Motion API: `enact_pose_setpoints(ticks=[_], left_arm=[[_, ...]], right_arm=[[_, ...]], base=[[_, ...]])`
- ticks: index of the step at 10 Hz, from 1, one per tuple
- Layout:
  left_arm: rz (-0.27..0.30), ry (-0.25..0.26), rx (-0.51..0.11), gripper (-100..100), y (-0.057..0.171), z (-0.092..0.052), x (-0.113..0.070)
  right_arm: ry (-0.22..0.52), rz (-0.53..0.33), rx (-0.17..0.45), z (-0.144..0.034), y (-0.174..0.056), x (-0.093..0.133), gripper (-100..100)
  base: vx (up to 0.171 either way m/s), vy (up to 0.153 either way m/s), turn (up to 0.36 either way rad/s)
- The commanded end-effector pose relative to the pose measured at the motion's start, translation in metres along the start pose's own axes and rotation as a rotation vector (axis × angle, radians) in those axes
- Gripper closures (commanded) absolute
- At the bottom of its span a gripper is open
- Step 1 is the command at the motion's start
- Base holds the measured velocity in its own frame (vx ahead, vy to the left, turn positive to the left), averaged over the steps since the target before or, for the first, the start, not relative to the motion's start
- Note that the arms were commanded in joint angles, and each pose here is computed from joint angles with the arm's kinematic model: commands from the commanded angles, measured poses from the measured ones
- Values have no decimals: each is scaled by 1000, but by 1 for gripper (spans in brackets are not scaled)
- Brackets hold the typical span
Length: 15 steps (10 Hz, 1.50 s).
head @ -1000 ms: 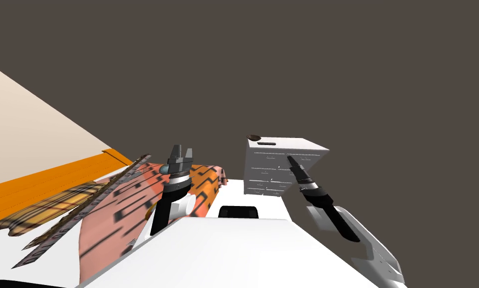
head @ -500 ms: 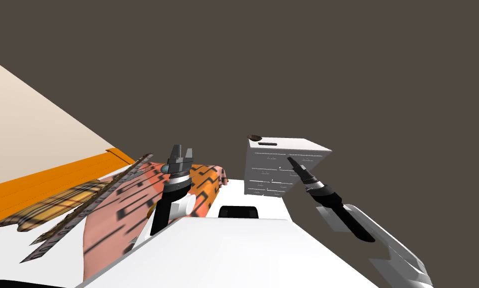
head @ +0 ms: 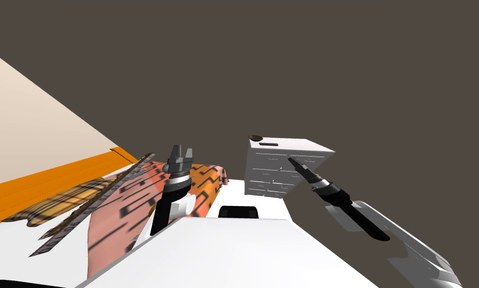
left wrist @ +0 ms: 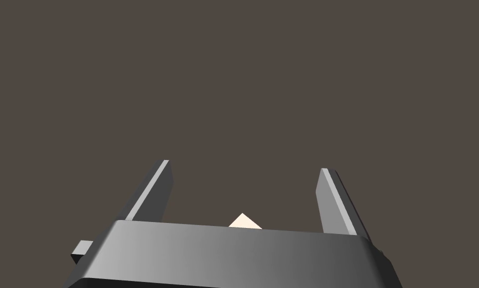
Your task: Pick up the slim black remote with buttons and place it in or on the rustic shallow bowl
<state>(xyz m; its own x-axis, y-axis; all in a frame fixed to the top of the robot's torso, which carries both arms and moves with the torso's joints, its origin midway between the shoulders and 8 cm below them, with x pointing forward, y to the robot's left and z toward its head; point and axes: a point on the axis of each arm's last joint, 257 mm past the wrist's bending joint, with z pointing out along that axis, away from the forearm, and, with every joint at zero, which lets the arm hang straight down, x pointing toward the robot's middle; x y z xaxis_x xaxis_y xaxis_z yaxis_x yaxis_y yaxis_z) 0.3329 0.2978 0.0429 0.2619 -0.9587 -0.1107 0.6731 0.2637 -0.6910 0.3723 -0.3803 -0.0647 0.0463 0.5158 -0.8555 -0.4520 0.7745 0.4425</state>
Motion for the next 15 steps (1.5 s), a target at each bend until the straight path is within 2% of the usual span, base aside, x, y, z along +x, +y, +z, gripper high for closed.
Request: enact_pose_setpoints(ticks=[1,2,3,5,6,8,9,11,15], left_arm=[[0,0,0,0,0,0,0],[0,0,0,0,0,0,0],[0,0,0,0,0,0,0],[0,0,0,0,0,0,0],[0,0,0,0,0,0,0],[0,0,0,0,0,0,0],[0,0,0,0,0,0,0],[0,0,0,0,0,0,0],[0,0,0,0,0,0,0]], right_arm=[[40,-43,-15,1,-1,-2,-100],[51,-51,-20,2,-1,-2,-100],[85,-100,-23,-2,-8,-5,-100],[120,-126,-41,3,-5,-6,-100],[153,-171,-45,-1,-13,-10,-100],[190,-199,-65,4,-10,-11,-100],[225,-241,-70,1,-16,-14,-100],[261,-269,-91,6,-13,-15,-100],[368,-369,-125,7,-21,-23,-100]], base=[[8,-3,31],[0,0,0],[7,-1,72],[6,-4,14],[7,-2,70],[7,-5,22],[10,-5,80],[8,-8,23],[9,-8,60]])
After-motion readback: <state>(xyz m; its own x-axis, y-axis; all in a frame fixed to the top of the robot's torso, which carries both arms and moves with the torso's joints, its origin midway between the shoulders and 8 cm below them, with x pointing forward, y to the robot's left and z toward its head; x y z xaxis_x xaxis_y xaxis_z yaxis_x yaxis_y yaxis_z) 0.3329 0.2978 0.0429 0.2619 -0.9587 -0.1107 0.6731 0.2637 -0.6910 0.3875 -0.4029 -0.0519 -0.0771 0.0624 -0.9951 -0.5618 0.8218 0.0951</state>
